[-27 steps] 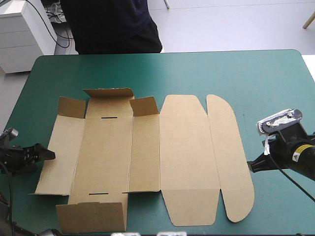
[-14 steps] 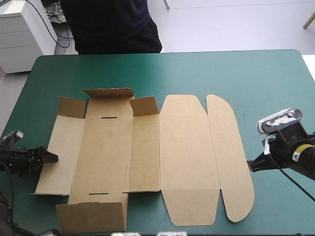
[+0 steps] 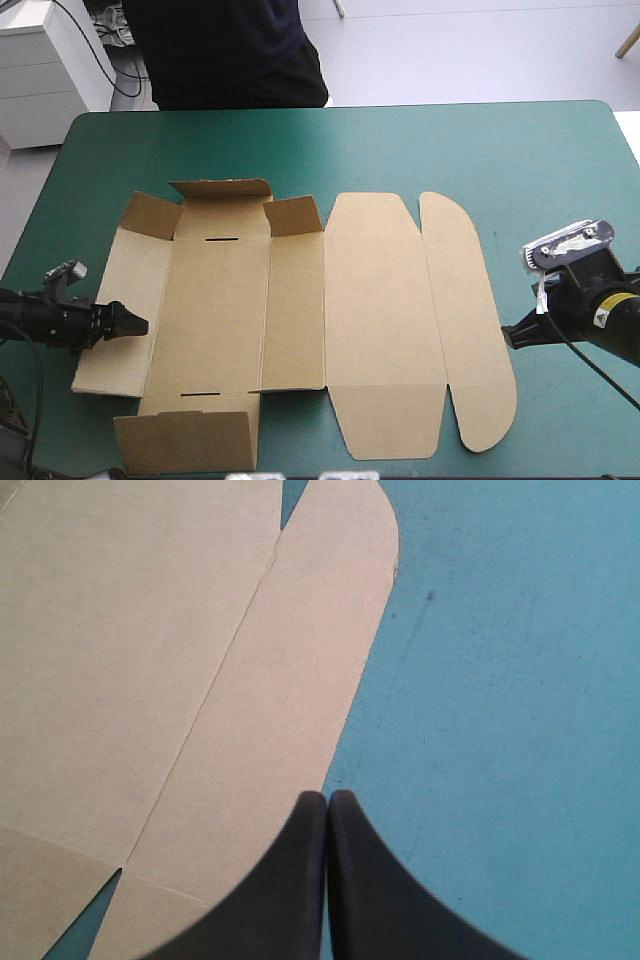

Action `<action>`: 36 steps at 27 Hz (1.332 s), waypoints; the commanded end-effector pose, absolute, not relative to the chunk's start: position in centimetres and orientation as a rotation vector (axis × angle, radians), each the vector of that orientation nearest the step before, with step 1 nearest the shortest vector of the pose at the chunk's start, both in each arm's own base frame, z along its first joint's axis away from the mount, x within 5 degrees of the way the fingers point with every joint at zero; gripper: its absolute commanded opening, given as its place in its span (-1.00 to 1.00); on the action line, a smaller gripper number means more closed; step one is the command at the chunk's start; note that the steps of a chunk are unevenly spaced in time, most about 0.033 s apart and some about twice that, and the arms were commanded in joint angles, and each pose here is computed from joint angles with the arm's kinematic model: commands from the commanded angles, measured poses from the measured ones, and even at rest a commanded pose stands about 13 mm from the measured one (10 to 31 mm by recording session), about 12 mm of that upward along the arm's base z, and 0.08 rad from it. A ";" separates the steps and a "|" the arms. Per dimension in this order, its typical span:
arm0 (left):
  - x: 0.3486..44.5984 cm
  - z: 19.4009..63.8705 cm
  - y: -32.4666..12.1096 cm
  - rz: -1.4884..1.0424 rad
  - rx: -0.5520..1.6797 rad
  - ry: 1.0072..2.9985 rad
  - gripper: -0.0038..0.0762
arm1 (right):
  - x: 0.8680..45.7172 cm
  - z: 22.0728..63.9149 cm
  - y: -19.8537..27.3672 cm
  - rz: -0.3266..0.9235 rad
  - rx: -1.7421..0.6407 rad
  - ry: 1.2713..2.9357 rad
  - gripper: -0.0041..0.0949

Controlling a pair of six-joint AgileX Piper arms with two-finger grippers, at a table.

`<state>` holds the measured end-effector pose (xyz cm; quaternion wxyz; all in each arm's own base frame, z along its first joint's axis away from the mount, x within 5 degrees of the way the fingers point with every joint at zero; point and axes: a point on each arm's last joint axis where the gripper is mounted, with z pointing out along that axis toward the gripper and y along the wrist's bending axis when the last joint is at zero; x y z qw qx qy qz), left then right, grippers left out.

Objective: Fold the box

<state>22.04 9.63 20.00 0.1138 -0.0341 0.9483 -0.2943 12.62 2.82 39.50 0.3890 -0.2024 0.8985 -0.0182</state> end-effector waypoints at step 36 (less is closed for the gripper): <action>28.3 36.4 0.0 -0.379 0.633 2.460 -0.92 | 12.7 40.6 2.7 -0.059 -0.505 2.206 -0.96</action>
